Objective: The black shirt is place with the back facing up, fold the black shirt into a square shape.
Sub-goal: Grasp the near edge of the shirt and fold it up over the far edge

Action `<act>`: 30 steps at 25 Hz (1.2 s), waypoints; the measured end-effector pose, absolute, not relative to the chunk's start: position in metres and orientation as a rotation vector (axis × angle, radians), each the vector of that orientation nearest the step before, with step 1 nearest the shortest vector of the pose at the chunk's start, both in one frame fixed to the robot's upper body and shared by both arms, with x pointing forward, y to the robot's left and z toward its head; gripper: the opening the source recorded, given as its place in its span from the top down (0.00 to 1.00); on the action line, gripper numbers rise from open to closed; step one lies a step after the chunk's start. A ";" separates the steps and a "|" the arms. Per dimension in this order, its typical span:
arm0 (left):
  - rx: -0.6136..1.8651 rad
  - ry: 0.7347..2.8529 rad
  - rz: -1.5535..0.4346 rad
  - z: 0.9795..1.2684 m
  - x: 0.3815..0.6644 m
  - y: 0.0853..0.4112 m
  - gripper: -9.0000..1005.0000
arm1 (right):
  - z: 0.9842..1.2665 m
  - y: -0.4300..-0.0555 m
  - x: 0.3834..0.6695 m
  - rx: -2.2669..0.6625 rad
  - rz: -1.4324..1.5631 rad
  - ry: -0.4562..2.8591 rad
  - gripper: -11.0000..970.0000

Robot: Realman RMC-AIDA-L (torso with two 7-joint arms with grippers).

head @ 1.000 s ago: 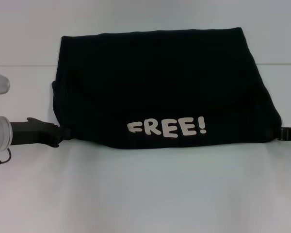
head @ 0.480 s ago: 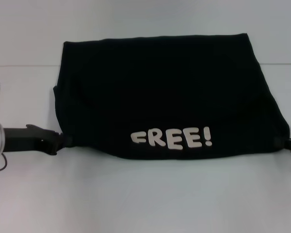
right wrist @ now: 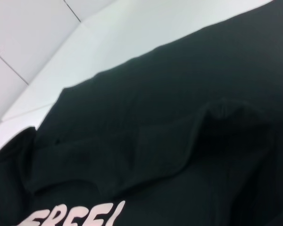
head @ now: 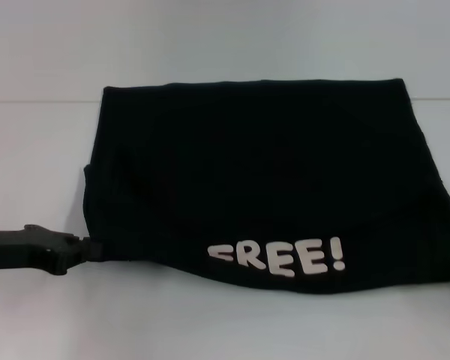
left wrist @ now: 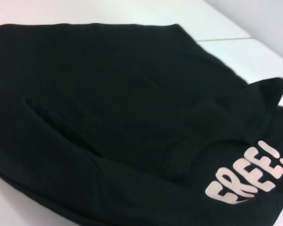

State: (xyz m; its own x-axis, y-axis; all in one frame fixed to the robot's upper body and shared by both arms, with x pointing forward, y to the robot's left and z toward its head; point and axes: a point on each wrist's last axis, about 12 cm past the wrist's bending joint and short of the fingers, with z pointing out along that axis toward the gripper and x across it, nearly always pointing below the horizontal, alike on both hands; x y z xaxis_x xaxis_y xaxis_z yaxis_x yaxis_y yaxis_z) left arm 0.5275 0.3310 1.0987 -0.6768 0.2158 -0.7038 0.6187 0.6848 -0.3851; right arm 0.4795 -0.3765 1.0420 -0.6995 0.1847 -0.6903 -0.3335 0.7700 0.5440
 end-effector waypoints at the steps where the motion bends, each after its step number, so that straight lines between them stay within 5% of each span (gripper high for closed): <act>1: 0.639 2.256 -0.838 1.099 0.526 0.332 0.97 | 1.041 -0.379 0.472 -0.106 0.871 2.179 0.95; 18: 0.638 2.271 -1.055 1.092 0.477 0.347 0.96 | 1.029 -0.390 0.386 -0.052 0.983 2.121 0.95; 30: 0.632 2.305 -1.107 1.087 0.465 0.350 0.96 | 1.027 -0.393 0.375 -0.025 0.992 2.136 0.95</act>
State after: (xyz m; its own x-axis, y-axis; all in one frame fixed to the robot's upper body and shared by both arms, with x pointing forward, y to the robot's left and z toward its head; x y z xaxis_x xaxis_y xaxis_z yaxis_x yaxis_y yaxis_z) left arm 0.4650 0.3496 1.0874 -0.7661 0.1897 -0.6141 0.5978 0.5613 -0.5724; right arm 0.3746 -0.3925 1.0271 -0.7061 0.2819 -0.6496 -0.3148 0.6968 0.6445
